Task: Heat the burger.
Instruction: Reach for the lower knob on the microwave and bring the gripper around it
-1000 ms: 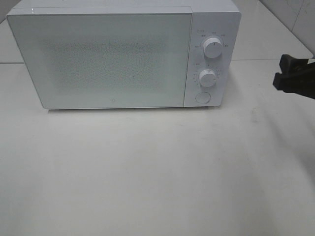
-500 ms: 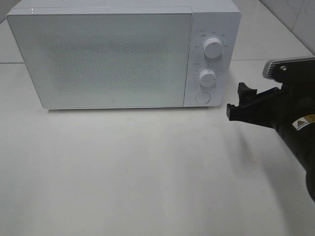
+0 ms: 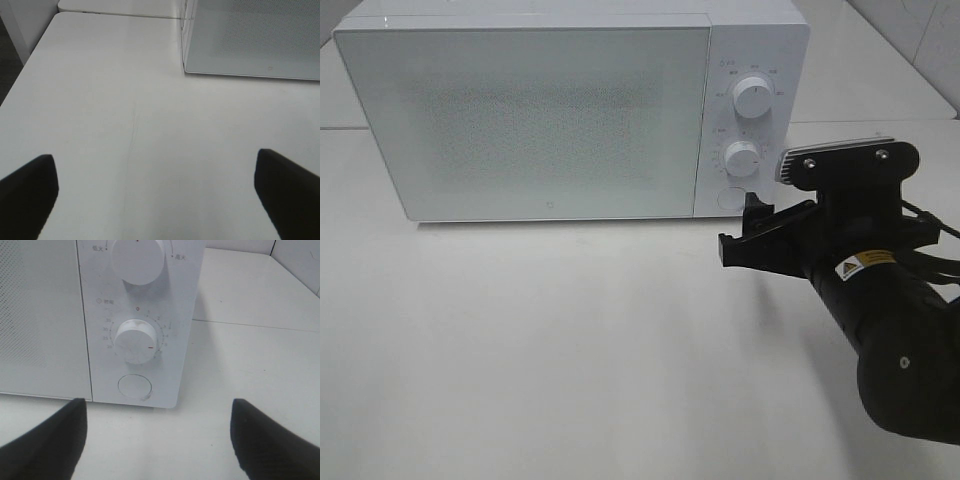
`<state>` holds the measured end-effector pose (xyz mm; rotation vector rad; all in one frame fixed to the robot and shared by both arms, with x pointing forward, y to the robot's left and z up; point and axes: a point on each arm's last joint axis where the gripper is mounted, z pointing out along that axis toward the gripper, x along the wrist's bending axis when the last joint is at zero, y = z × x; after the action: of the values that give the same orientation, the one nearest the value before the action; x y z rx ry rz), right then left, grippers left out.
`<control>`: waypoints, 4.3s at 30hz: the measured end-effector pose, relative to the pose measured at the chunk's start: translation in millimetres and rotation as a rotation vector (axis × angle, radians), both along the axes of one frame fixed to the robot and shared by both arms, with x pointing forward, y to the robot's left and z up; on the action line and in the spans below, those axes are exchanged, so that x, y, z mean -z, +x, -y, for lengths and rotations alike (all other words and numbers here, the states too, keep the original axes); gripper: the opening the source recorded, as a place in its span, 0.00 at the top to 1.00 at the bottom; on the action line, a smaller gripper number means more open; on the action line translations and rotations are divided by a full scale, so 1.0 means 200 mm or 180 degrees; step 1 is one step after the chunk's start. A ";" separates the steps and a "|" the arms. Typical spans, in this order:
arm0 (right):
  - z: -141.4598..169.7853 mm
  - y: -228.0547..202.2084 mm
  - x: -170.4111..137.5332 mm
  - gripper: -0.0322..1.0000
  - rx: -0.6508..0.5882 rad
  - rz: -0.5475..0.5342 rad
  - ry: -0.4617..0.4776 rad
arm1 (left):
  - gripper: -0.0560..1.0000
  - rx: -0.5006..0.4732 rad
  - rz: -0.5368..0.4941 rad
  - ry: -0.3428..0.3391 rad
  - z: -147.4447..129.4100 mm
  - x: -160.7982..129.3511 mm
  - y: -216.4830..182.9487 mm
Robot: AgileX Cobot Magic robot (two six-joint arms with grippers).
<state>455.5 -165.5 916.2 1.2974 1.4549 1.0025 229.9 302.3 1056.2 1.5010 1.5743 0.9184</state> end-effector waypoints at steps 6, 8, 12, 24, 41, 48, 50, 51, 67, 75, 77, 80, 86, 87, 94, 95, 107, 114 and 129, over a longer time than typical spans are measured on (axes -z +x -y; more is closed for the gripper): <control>-0.04 0.03 0.00 0.24 -0.0005 0.0027 0.0023 | 0.01 0.0000 0.0000 0.0000 0.00 0.00 0.00; -0.04 0.03 0.02 0.24 -0.0005 0.0008 0.0003 | 0.01 0.0000 0.0000 0.0000 0.00 0.00 0.00; -0.04 0.03 0.02 0.24 -0.0005 0.0008 0.0003 | 0.01 0.0000 0.0000 0.0000 0.00 0.00 0.00; -0.04 0.06 0.03 0.24 0.0056 0.0005 0.0108 | 0.01 0.0000 0.0000 0.0000 0.00 0.00 0.00; -0.13 0.30 0.04 0.24 0.0050 0.0220 0.0298 | 0.01 0.0000 0.0000 0.0000 0.00 0.00 0.00; -0.12 0.37 0.07 0.24 0.0076 0.0243 0.0272 | 0.01 0.0000 0.0000 0.0000 0.00 0.00 0.00; -0.12 0.41 0.08 0.24 0.0076 0.0262 0.0262 | 0.01 0.0000 0.0000 0.0000 0.00 0.00 0.00; -0.12 0.41 0.08 0.24 0.0076 0.0262 0.0262 | 0.01 0.0000 0.0000 0.0000 0.00 0.00 0.00; -0.12 0.52 0.17 0.24 0.0086 0.0218 0.0265 | 0.01 0.0000 0.0000 0.0000 0.00 0.00 0.00; -0.10 0.53 0.18 0.24 0.0129 0.0183 0.0307 | 0.01 0.0000 0.0000 0.0000 0.00 0.00 0.00; -0.10 0.54 0.18 0.24 0.0132 0.0175 0.0305 | 0.01 0.0000 0.0000 0.0000 0.00 0.00 0.00; -0.10 0.53 0.19 0.25 0.0131 0.0163 0.0304 | 0.01 0.0000 0.0000 0.0000 0.00 0.00 0.00; -0.10 0.54 0.19 0.31 0.0129 0.0146 0.0301 | 0.01 0.0000 0.0000 0.0000 0.00 0.00 0.00; -0.10 0.54 0.19 0.33 0.0129 0.0146 0.0301 | 0.01 0.0000 0.0000 0.0000 0.00 0.00 0.00; -0.10 0.54 0.19 0.41 0.0126 0.0144 0.0309 | 0.01 0.0000 0.0000 0.0000 0.00 0.00 0.00; -0.10 0.54 0.19 0.41 0.0126 0.0144 0.0309 | 0.01 0.0000 0.0000 0.0000 0.00 0.00 0.00; -0.10 0.54 0.16 0.56 0.0115 0.0146 0.0347 | 0.01 0.0000 0.0000 0.0000 0.00 0.00 0.00; -0.10 0.54 0.16 0.56 0.0106 0.0147 0.0347 | 0.01 0.0000 0.0000 0.0000 0.00 0.00 0.00; -0.10 0.53 0.16 0.56 0.0185 0.0138 0.1253 | 0.01 0.0000 0.0000 0.0000 0.00 0.00 0.00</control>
<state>562.3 -144.7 884.6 1.5744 1.2163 1.3144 229.9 302.3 1056.2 1.5010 1.5743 0.9184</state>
